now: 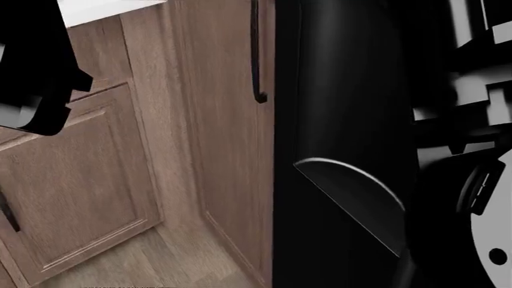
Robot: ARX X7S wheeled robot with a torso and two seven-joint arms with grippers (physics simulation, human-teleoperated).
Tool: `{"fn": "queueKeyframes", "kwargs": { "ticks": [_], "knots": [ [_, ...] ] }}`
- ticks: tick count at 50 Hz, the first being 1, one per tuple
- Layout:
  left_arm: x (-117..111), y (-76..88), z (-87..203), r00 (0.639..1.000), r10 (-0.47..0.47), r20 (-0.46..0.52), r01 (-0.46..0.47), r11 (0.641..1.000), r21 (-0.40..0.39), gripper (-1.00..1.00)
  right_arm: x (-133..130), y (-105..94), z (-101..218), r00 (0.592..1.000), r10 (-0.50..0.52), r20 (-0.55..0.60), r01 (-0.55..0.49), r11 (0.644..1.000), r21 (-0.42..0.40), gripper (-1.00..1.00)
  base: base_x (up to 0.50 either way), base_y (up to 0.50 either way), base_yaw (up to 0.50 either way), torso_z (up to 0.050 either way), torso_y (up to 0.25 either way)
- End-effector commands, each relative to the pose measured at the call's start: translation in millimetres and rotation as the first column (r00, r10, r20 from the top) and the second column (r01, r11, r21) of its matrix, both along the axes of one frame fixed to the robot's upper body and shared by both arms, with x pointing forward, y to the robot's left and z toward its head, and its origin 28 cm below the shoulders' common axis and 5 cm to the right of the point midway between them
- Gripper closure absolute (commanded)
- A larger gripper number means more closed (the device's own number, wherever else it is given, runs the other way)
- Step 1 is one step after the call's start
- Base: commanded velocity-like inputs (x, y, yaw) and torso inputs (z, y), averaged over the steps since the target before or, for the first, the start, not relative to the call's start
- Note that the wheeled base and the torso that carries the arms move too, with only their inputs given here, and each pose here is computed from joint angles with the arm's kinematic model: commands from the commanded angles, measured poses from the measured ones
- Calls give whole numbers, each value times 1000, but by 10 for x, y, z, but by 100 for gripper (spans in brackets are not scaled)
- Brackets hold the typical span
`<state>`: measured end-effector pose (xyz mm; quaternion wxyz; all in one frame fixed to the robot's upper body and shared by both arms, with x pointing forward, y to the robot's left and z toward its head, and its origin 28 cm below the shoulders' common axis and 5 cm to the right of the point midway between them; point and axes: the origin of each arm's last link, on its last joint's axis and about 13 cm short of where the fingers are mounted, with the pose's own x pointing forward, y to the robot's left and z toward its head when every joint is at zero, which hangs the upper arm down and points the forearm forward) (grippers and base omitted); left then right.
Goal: Pick the corn from the oven and place it on the plate on the counter.
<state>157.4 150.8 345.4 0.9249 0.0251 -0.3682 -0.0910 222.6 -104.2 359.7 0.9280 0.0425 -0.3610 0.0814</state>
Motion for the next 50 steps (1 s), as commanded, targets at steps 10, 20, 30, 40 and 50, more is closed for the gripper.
{"fn": "queueKeyframes", "kwargs": {
  "ticks": [10,20,30,40,50],
  "knots": [
    [2,-2,10,1000,-3,2,3,1000,1,-100,5,-9,26,1000,-6,13,6,1000,-2,100,56,77,500,0,0],
    [-1,-1,17,1000,-4,5,4,1000,2,-100,5,-6,34,1000,-4,16,4,1000,-1,100,53,85,500,0,1],
    [-8,0,2,1000,-1,3,1,1000,-2,-100,-3,-4,22,1000,-6,12,6,1000,0,100,51,94,500,0,0],
    [-9,0,4,1000,-1,3,1,1000,-3,-100,-4,3,17,1000,0,12,0,1000,-1,100,46,99,500,0,1],
    [0,-3,18,1000,-4,6,4,1000,1,-100,-1,14,18,1000,6,10,-6,1000,-2,100,43,109,500,0,0]
  ]
}}
